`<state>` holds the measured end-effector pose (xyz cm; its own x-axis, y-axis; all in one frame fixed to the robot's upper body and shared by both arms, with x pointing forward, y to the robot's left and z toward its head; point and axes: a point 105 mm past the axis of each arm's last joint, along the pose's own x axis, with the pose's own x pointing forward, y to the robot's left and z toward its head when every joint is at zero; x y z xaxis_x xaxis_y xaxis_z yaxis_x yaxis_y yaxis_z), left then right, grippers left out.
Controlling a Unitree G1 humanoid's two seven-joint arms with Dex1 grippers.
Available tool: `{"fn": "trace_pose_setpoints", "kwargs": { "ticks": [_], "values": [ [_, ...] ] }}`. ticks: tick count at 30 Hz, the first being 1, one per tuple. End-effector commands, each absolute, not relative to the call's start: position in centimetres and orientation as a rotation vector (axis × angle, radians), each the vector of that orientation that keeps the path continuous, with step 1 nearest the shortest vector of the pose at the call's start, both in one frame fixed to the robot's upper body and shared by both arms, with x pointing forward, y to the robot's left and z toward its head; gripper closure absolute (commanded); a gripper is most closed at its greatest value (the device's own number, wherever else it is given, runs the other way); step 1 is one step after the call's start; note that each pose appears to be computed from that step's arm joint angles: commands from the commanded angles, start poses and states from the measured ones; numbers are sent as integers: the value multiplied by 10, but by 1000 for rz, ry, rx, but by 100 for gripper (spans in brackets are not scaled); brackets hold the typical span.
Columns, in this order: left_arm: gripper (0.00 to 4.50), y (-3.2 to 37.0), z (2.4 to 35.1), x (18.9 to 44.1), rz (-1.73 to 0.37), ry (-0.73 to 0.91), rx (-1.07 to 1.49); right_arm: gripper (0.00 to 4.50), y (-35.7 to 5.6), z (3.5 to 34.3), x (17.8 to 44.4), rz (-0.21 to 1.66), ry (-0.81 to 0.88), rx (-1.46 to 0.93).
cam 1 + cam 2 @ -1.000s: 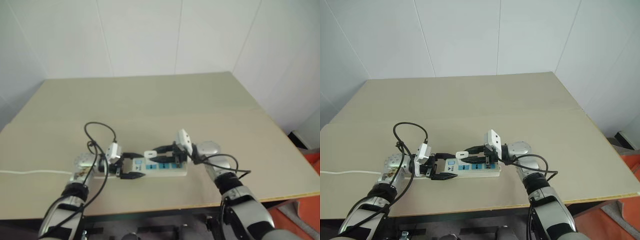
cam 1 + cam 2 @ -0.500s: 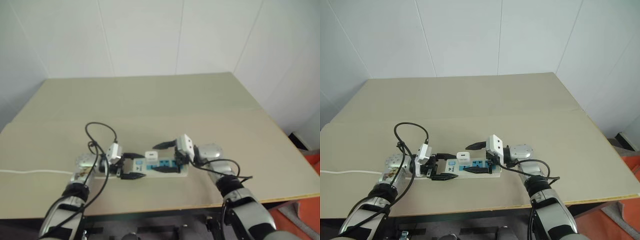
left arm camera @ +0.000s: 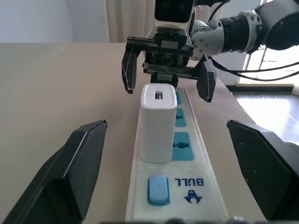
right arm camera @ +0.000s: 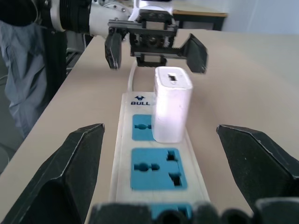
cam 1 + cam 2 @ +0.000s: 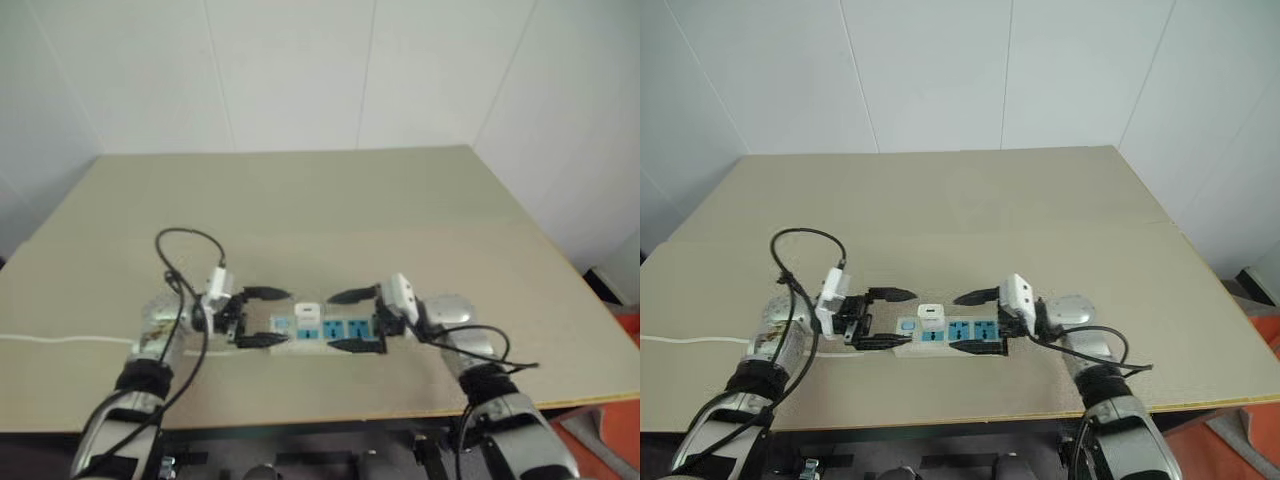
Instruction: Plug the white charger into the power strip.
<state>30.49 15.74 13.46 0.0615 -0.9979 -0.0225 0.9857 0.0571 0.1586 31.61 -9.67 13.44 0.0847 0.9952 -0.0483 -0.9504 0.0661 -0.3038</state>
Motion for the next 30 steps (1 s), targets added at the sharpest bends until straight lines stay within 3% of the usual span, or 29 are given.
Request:
{"fn": "trace_pose_setpoints", "kwargs": {
  "ticks": [1, 6, 10, 30],
  "values": [
    [2, 193, 149, 284, -1508, -12, 307, 0, -152, 181, 311, 1384, -238, -436],
    [2, 255, 158, 269, -1371, 129, 464, 0, -219, 205, 290, 1295, -44, -632],
    [2, 278, 176, 260, -1304, 135, 489, 0, -243, 218, 273, 1266, 35, -681],
    [2, 277, 186, 261, -1297, 111, 498, 0, -260, 216, 254, 1164, 145, -725]
  ]
}}
